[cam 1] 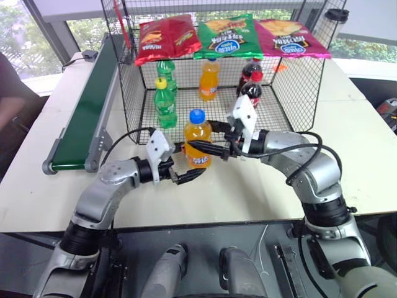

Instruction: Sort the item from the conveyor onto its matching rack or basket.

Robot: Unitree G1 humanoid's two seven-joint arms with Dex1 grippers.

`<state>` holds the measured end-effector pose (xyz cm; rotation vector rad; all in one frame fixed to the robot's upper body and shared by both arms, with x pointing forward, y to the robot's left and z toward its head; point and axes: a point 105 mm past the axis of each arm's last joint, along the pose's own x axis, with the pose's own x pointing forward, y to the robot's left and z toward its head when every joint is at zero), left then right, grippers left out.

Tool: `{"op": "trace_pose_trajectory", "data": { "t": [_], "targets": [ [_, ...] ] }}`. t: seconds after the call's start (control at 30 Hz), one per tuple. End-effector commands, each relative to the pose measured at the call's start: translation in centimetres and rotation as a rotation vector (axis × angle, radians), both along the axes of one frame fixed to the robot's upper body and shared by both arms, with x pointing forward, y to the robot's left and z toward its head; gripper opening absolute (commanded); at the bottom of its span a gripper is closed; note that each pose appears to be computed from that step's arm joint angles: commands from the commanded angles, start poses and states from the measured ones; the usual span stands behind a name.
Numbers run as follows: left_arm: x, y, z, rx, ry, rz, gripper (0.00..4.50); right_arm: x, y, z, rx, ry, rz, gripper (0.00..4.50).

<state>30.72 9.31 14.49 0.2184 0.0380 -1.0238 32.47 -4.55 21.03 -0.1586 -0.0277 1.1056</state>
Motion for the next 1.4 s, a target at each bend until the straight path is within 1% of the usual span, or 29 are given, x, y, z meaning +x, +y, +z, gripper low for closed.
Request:
{"op": "trace_pose_trajectory", "data": {
  "t": [0.03,0.17,0.37,0.57,0.77,0.87,1.07,1.4],
  "targets": [
    [0.7,2.4,1.6,0.017,-0.117,0.116,4.48,1.1,-0.5,3.5,0.071,-0.133,-0.088,2.46],
    [0.7,3.7,2.1,0.009,-0.144,0.196,4.48,3.0,-1.2,4.4,0.11,-0.153,-0.202,2.46],
    [1.2,4.5,3.2,-0.074,-0.173,0.328,4.48,6.5,-2.5,5.0,0.141,-0.182,-0.394,2.46],
    [1.5,4.3,3.5,-0.122,-0.184,0.394,4.48,8.4,-2.6,5.1,0.175,-0.2,-0.491,2.46],
    [1.7,3.6,3.1,-0.138,-0.174,0.429,4.48,9.7,-1.6,4.4,0.182,-0.207,-0.508,2.46],
    [1.6,3.3,2.4,-0.126,-0.161,0.449,4.48,10.3,-1.1,3.8,0.174,-0.217,-0.514,2.46],
    [1.5,3.3,1.3,-0.118,-0.143,0.499,4.48,11.3,-0.2,3.5,0.196,-0.218,-0.515,2.46],
    [1.5,3.2,0.7,-0.116,-0.14,0.539,4.48,12.8,0.1,2.9,0.2,-0.225,-0.533,2.46]
  ]
}}
